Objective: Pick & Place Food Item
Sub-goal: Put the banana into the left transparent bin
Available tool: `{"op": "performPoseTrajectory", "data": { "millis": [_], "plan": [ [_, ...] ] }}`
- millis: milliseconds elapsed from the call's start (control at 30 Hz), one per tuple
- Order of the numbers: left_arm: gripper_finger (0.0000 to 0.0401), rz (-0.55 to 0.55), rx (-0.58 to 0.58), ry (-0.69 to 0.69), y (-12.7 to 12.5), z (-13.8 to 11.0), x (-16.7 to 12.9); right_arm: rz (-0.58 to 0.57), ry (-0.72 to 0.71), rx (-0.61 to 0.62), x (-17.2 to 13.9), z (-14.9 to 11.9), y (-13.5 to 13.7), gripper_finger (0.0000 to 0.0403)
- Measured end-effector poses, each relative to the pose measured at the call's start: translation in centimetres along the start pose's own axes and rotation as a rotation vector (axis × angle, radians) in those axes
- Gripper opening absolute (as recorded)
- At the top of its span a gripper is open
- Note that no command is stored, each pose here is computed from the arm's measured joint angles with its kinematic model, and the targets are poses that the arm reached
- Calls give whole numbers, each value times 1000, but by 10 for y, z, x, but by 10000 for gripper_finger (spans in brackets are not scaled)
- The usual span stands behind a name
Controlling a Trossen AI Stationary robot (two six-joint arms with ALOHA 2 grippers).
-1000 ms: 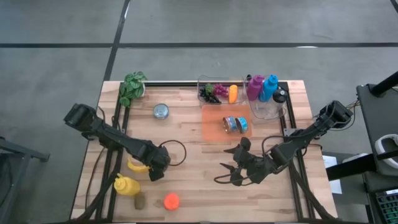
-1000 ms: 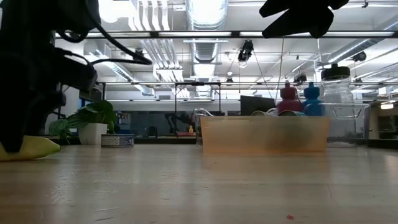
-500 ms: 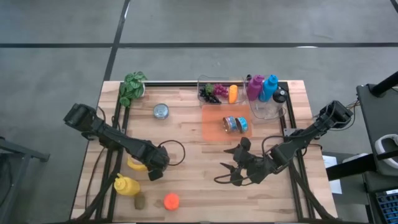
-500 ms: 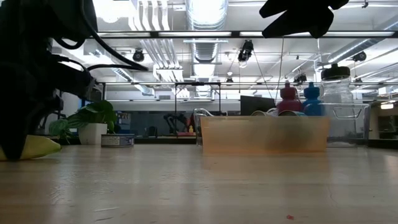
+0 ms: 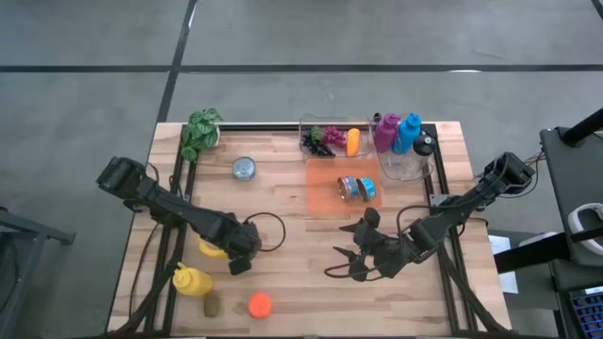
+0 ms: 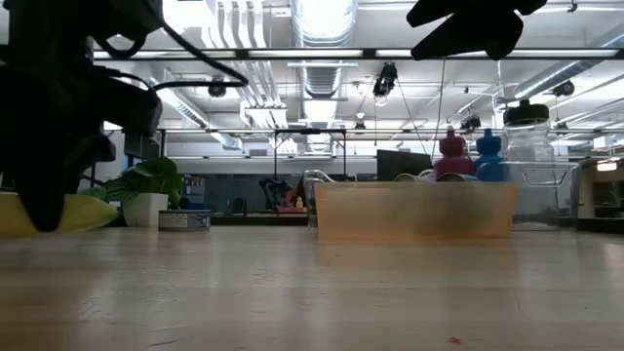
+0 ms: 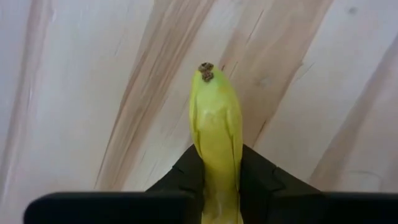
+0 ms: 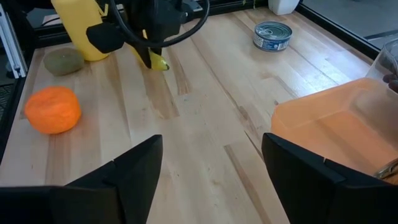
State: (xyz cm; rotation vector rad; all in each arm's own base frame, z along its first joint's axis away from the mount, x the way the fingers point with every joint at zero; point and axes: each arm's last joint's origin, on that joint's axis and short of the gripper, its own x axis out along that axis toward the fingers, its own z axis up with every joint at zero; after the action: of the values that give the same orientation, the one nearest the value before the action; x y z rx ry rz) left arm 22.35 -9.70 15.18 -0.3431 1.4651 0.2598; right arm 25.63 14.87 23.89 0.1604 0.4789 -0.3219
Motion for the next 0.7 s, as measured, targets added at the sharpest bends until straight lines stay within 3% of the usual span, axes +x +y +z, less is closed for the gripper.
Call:
{"op": "performPoseTrajectory", "data": {
  "millis": [700],
  "plan": [
    [66, -52, 130, -194, -25, 28, -38, 0, 0, -1, 0, 0, 0, 262]
  ]
}}
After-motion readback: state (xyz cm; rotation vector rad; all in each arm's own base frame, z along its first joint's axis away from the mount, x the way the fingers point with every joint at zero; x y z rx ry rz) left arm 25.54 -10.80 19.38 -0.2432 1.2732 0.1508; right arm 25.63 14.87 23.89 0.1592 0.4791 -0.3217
